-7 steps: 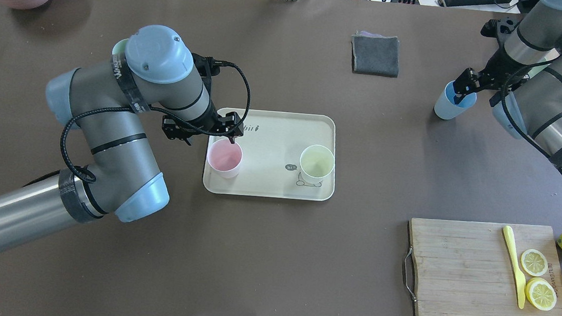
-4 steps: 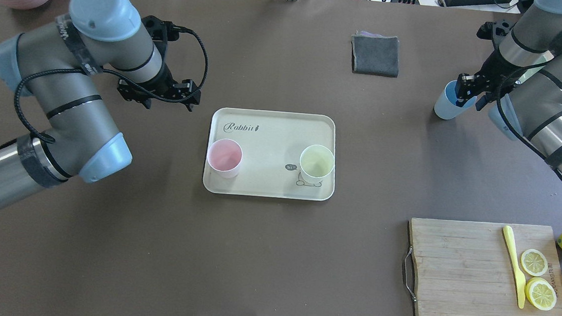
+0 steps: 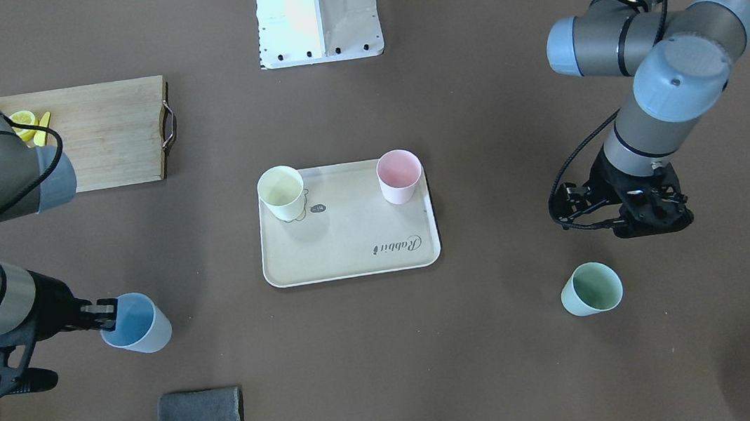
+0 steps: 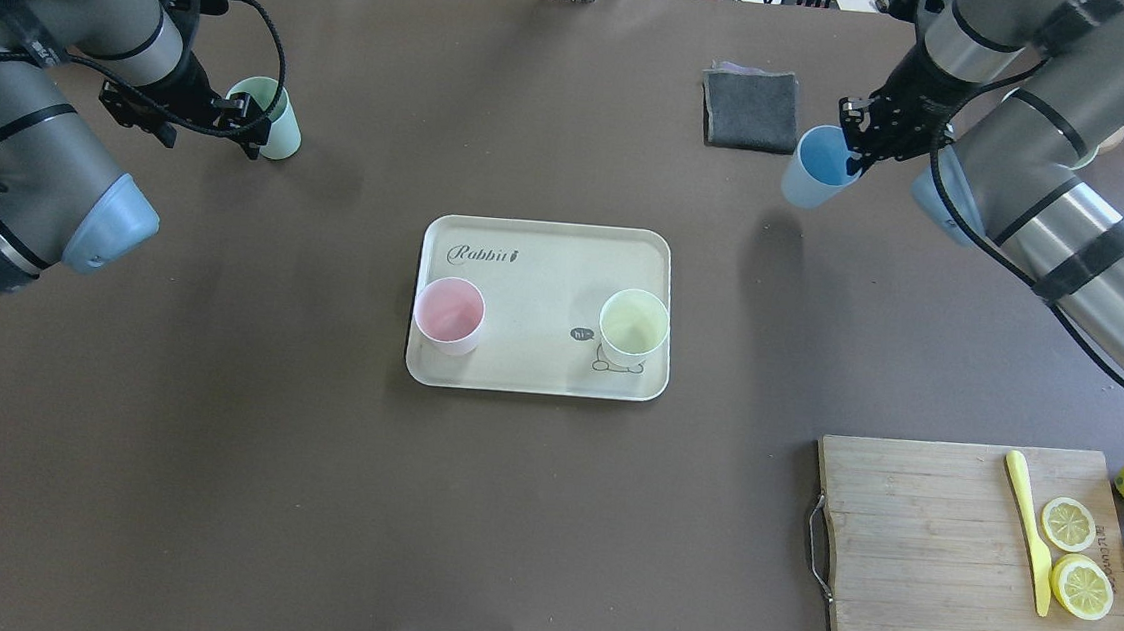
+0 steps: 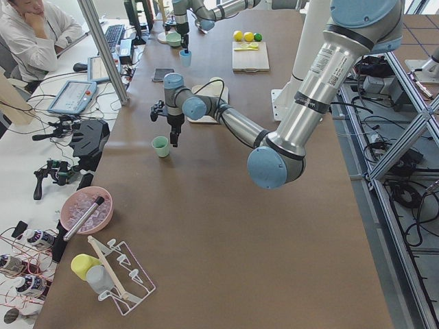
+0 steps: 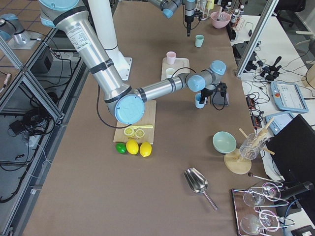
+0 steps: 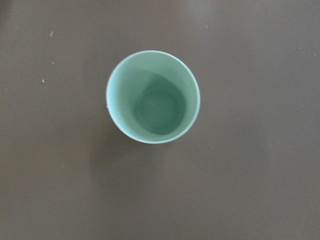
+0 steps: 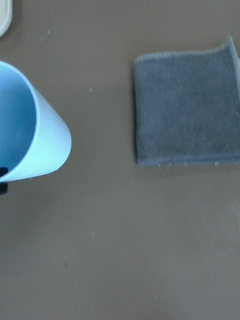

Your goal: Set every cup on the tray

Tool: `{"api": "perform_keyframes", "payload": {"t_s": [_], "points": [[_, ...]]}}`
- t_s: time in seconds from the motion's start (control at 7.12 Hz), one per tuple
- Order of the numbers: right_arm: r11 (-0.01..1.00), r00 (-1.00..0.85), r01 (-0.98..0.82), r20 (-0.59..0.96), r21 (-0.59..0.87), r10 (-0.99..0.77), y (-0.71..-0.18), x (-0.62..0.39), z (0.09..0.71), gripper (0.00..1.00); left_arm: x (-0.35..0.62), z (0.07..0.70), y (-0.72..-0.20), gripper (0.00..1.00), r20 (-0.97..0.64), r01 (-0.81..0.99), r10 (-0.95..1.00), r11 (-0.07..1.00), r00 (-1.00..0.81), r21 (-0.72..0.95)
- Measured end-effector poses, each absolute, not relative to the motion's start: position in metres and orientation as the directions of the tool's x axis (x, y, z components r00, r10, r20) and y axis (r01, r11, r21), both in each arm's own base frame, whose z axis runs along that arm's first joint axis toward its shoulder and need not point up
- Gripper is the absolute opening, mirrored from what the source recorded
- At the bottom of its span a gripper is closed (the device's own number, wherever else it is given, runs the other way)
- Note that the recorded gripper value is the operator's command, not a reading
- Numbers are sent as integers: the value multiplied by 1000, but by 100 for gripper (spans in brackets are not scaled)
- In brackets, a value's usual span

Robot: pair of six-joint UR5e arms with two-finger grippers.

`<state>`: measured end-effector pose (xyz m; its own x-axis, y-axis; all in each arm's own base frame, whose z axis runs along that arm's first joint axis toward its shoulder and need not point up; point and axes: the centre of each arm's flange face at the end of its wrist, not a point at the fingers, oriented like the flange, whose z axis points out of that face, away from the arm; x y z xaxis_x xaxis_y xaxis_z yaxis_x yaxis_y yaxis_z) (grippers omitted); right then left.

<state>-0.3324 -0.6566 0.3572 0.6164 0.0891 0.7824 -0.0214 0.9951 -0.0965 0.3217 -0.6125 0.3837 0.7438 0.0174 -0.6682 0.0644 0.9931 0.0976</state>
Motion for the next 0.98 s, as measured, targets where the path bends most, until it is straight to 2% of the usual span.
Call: {"api": "perform_keyframes", "payload": {"t_s": [0.28, 0.56, 0.7, 0.84, 0.98], "points": [[991, 581, -14, 806, -129, 113, -616, -397, 297, 0, 318, 406, -652, 97, -674, 98, -17, 992, 738, 83], [991, 587, 16, 804, -129, 96, -570, -456, 279, 0, 320, 408, -676, 89, -681, 109, -34, 992, 732, 67], [991, 593, 35, 801, -127, 82, -554, -475, 279, 0, 323, 414, -683, 58, -684, 109, -33, 992, 729, 68], [991, 598, 49, 798, -124, 70, -542, -489, 279, 98, 327, 421, -686, 24, -688, 114, -36, 991, 725, 68], [992, 600, 54, 798, -116, 61, -537, -495, 278, 100, 333, 425, -686, 0, -691, 119, -45, 991, 721, 60]]}}
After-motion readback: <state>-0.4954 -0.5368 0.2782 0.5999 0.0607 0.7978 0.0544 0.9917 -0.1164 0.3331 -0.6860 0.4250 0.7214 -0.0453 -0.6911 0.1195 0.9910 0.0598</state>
